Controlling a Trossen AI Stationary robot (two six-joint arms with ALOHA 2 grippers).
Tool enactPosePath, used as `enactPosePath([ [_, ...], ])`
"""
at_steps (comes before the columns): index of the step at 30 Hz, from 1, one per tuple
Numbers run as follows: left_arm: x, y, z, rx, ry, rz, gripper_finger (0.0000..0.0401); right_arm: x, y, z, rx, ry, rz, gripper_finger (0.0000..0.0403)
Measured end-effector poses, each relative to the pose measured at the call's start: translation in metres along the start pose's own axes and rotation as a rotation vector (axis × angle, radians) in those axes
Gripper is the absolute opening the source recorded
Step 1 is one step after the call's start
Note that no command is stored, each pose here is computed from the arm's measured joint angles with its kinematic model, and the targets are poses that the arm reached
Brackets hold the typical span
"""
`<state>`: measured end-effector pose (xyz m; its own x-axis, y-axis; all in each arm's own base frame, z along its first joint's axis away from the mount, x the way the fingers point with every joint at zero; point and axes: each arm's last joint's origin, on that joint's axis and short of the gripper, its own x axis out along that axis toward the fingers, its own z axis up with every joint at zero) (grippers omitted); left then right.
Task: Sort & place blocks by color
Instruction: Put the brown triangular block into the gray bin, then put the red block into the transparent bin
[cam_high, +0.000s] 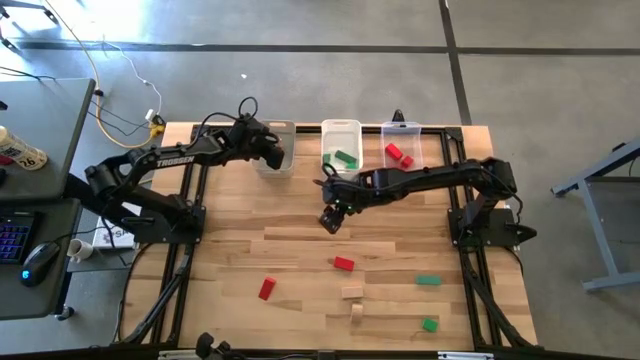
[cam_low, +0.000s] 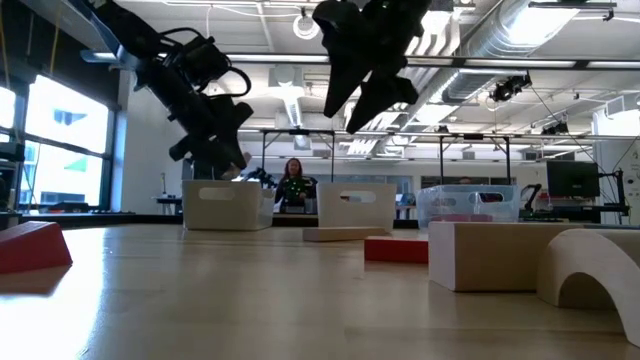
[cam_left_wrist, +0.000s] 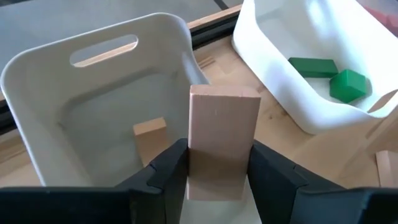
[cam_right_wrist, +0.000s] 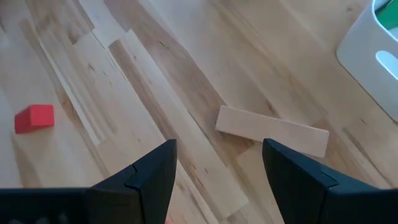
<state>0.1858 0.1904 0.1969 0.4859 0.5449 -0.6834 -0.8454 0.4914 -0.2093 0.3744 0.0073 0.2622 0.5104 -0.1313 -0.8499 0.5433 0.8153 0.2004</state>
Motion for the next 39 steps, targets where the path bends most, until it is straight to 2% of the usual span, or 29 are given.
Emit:
enactPosePath([
  [5,0.000,0.000,0.000,0.045,0.004,-0.010,0.0159,0.000,0.002,-0.001,0.006,-0.003,-0.002,0.0224],
  [14,0.000,-0.002,-0.001,0.047,0.021,-0.066,0.0214,-0.001,0.007,-0.006,0.006,0.014,0.012,0.0224],
  [19,-0.002,-0.005,0.001,0.048,0.045,-0.149,0.0222,-0.003,0.013,-0.015,-0.020,0.074,0.037,0.0224],
  [29,-0.034,-0.013,0.023,0.112,0.023,-0.180,0.0220,-0.007,0.028,-0.032,-0.084,0.114,0.042,0.0224],
  [39,-0.080,-0.020,0.017,0.109,0.029,-0.213,0.0219,-0.013,0.045,-0.049,-0.142,0.133,0.070,0.0237],
])
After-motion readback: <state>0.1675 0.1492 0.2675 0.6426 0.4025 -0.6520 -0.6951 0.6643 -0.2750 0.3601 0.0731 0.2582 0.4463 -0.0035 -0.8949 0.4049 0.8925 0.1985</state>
